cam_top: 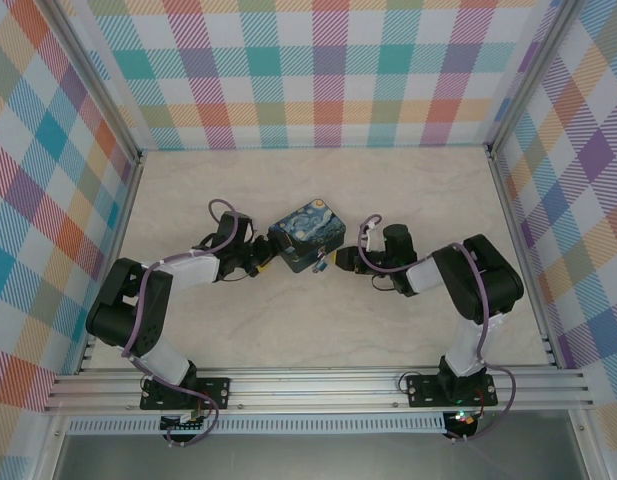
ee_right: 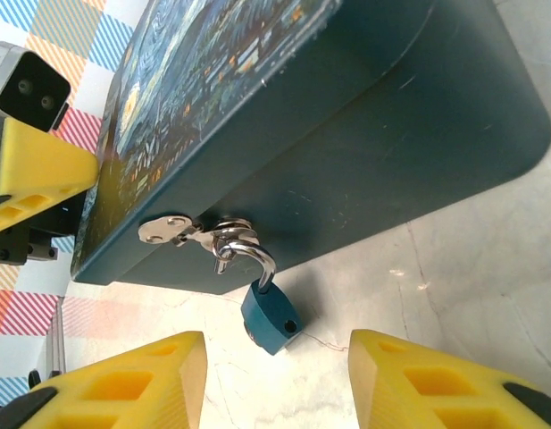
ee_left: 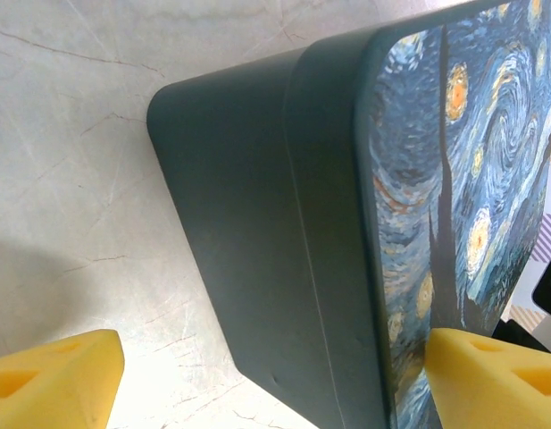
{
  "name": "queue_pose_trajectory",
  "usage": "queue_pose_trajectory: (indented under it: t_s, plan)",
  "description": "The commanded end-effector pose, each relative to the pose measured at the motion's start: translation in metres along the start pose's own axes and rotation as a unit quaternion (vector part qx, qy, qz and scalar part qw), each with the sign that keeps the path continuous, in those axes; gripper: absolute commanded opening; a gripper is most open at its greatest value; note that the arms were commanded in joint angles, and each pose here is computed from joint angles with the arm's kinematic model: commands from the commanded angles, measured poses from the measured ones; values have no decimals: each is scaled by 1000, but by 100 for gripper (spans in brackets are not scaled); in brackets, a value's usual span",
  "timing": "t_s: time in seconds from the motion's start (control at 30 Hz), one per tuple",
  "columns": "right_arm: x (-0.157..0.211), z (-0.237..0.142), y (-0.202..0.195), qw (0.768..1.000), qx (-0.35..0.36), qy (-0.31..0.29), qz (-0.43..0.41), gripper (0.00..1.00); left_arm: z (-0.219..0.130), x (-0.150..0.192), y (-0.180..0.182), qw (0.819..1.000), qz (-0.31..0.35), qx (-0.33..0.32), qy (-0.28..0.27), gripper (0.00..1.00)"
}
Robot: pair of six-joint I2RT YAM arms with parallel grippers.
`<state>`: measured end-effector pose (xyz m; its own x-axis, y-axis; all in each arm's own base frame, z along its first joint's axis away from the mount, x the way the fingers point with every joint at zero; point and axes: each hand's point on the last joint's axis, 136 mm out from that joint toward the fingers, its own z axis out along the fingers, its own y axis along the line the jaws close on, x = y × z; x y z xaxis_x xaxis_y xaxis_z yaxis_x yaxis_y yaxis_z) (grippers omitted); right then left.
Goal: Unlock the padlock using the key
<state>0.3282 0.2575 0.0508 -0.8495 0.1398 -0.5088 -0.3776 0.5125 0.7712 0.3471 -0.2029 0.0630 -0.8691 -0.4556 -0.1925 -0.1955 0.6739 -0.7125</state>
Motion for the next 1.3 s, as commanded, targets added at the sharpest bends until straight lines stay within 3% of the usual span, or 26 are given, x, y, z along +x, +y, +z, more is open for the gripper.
queue_pose_trajectory:
  t_s: [0.0, 1.27]
  plan:
    - [-1, 2, 9, 999, -31, -6, -7, 45, 5, 16, 20, 999, -11, -39, 19, 86]
    - [0, 48, -1, 999, -33, 3, 27, 25, 0, 18, 21, 999, -16, -44, 9, 82]
